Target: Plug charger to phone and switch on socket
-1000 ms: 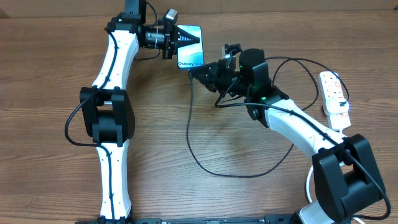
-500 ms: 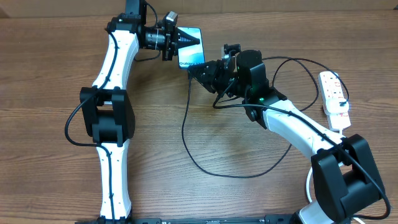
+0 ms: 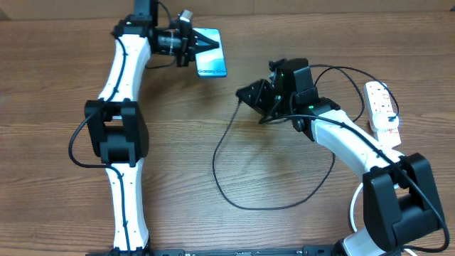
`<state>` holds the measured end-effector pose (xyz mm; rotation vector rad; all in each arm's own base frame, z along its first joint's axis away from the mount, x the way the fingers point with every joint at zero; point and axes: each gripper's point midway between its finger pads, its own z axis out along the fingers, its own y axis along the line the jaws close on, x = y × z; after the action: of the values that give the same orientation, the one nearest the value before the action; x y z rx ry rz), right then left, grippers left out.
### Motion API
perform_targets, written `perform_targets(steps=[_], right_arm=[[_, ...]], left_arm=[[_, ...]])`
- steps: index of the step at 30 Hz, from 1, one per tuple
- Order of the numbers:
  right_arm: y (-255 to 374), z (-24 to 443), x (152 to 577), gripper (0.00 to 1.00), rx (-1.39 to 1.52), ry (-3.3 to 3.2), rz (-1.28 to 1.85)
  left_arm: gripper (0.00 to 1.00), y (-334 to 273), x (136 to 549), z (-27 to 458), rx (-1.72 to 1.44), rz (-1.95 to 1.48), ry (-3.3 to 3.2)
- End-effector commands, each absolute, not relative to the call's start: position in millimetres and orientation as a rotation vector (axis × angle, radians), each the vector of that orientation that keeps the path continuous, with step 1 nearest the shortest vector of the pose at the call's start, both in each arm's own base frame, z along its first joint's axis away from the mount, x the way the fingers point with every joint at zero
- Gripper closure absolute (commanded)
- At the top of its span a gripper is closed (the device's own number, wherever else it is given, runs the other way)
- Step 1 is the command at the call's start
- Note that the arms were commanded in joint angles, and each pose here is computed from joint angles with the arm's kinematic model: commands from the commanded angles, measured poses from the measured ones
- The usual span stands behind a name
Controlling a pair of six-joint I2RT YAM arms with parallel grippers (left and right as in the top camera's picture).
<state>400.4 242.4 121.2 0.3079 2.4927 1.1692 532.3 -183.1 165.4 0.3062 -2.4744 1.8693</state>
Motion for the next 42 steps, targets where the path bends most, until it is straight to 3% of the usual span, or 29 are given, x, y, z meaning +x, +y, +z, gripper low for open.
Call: perform_targets(steps=[1,7,10,11,18,23,25,32,36,42], right_arm=[[230.5,114.6,396.8,0.64,0.056,2.501,1.027],[180.6,73.3,382.1,0.47,0.076,2.676,0.670],[146.7,58.2,379.6,0.32,0.157,2.722,0.404],[139.5,55.5,378.5,0.32,0.173,2.730,0.348],[151.4,45.7,366.4,0.42,0.296,2.781,0.378],[185.4,46.7,371.3,0.76,0.245,2.750,0.486],[204.0,55.3,377.3,0.96,0.193,2.702,0.559],[275.9,86.5,380.8,0.96,0.283,2.570,0.894],[302.5,71.5,331.0,0.96,0.165,2.734,0.921],[283.4,44.6,253.1,0.96,-0.008,3.082,0.840]], left_arm=[[0.96,-162.6,537.0,188.1,0.294,1.945,-2.482],[0.96,-149.2,540.4,187.9,0.302,1.959,-2.503],[0.96,-148.6,540.5,187.9,0.297,1.961,-2.507],[0.96,-148.6,540.5,187.9,0.295,1.962,-2.508],[0.96,-147.4,540.8,187.1,0.291,1.960,-2.518],[0.96,-142.9,542.7,185.5,0.307,1.953,-2.532],[0.96,-140.6,543.2,185.6,0.312,1.954,-2.533],[0.96,-132.5,542.5,184.2,0.354,1.945,-2.522],[0.96,-132.8,541.3,183.7,0.363,1.938,-2.515],[0.96,-132.8,541.2,183.5,0.364,1.937,-2.515]])
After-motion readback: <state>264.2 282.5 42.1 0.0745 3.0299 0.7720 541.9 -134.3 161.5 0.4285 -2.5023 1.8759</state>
